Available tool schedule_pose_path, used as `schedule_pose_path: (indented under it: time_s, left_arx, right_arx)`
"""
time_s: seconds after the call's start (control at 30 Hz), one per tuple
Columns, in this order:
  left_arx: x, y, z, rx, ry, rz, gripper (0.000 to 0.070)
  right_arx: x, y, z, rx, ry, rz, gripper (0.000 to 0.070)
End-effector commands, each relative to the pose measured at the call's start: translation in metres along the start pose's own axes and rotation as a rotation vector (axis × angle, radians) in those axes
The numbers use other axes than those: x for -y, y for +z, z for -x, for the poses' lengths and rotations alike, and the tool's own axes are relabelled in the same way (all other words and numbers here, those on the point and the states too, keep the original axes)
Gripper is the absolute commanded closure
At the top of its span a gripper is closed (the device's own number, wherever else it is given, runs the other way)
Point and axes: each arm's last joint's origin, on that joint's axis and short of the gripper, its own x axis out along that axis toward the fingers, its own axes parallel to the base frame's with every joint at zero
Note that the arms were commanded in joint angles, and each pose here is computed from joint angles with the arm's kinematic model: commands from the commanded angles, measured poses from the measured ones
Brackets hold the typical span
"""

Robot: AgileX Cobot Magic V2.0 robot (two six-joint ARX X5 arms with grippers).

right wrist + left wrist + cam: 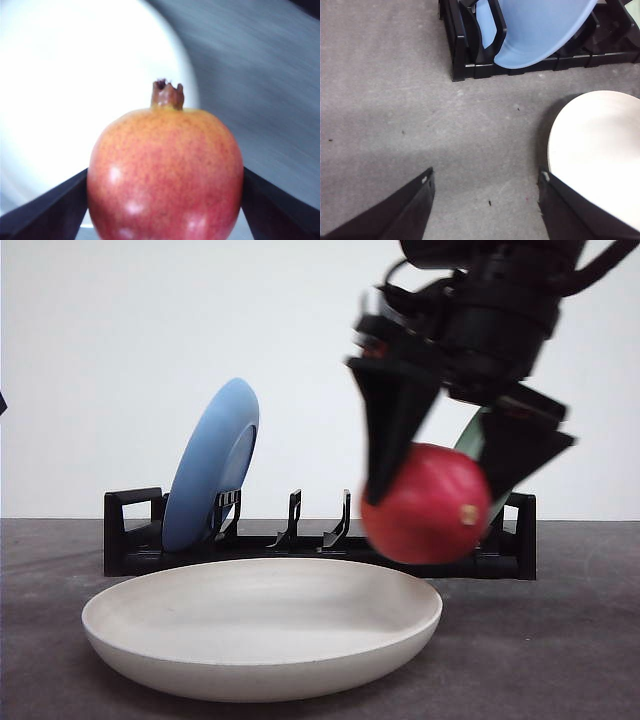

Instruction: Place pomegranate in white plate

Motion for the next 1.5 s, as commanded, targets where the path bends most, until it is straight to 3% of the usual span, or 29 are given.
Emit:
schedule_pose_path:
  time_s: [0.0, 0.2, 0.47, 0.8, 1.03, 1.3, 1.4, 1.47]
  left_arx:
    - [0.001, 0.006, 0.003, 0.027, -0.008, -0.014, 0.0309]
    - [0.001, 0.006, 0.003, 0.027, -0.008, -0.014, 0.0309]
    - [0.001, 0.006, 0.003, 0.028, -0.008, -0.014, 0.0309]
    - [0.001, 0.006, 0.003, 0.028, -0.008, -0.014, 0.0309]
    - [0.001, 0.006, 0.003, 0.028, -0.008, -0.014, 0.0309]
    - [0.001, 0.006, 0.003, 0.028, -0.008, -0.013, 0.0309]
    - [0.001, 0.006, 0.003, 0.028, -0.008, -0.013, 0.0309]
    - [0.001, 0.006, 0.003, 0.028, -0.008, -0.013, 0.0309]
  right_arx:
    - [-0.011, 0.006, -0.005, 0.032, 0.029, 0.060, 0.0188]
    - [-0.037, 0.010, -0.015, 0.109, 0.078, 0.160, 0.0188]
    - [-0.051, 0.012, -0.037, 0.124, 0.095, 0.225, 0.0188]
    - [-0.047, 0.010, -0.067, 0.051, 0.076, 0.215, 0.0188]
    - [-0.047, 0.010, -0.068, 0.047, 0.071, 0.200, 0.0182]
    - [-0.046, 0.008, -0.068, 0.033, 0.058, 0.190, 0.0132]
    - [-0.045, 0.007, -0.068, 0.018, 0.053, 0.183, 0.0041]
    - [-0.046, 0.007, -0.067, 0.015, 0.057, 0.179, 0.0024]
